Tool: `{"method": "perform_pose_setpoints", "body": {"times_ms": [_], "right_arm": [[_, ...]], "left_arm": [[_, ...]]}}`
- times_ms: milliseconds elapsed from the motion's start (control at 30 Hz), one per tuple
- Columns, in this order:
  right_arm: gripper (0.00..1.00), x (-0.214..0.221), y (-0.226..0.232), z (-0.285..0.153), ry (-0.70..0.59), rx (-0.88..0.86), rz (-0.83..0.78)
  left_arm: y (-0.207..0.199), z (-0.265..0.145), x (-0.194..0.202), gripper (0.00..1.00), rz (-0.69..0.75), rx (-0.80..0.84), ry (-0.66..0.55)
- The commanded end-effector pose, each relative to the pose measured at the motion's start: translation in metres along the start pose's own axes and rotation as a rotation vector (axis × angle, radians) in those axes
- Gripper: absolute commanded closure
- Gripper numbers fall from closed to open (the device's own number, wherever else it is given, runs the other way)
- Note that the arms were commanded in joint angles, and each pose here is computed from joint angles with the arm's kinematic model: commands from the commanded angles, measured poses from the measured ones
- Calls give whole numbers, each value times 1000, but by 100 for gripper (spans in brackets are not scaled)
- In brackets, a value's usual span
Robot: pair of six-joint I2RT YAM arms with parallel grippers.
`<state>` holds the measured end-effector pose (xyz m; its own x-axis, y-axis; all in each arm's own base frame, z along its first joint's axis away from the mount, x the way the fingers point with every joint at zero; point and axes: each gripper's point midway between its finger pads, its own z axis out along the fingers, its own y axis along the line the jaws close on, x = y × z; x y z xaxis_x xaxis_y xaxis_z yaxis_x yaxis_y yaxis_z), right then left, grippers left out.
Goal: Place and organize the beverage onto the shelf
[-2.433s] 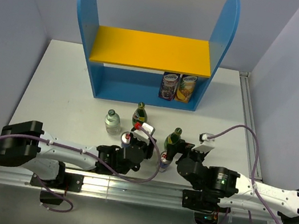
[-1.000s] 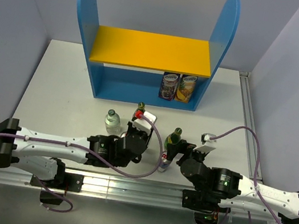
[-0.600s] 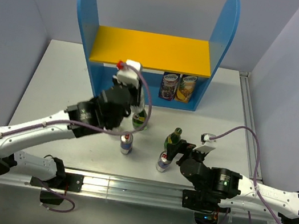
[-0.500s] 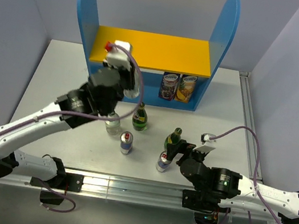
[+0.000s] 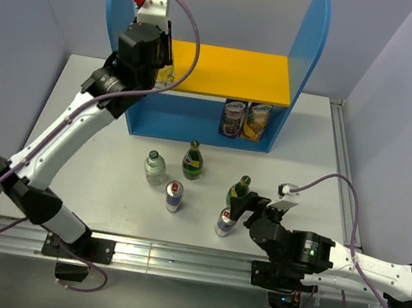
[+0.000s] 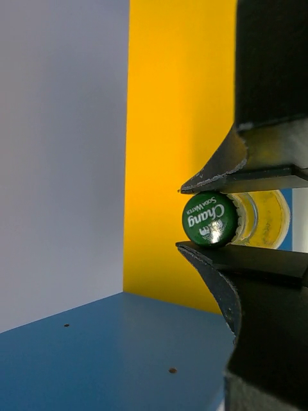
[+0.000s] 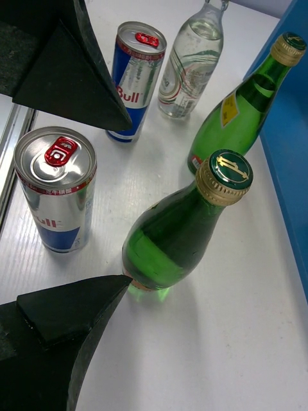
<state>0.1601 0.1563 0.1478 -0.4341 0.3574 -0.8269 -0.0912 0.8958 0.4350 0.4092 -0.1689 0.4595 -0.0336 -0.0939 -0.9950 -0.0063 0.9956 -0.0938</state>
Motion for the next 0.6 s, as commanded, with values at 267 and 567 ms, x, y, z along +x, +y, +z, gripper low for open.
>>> {"method": "perform_pose_setpoints", "body": {"times_ms": [267, 567], "right_arm": [[0, -4, 0, 1, -28, -4, 30], [0, -2, 0, 2, -26, 0, 19]], "left_arm": [[25, 49, -62, 100, -49, -18, -125], [49, 76, -56, 100, -17, -74, -121]]}}
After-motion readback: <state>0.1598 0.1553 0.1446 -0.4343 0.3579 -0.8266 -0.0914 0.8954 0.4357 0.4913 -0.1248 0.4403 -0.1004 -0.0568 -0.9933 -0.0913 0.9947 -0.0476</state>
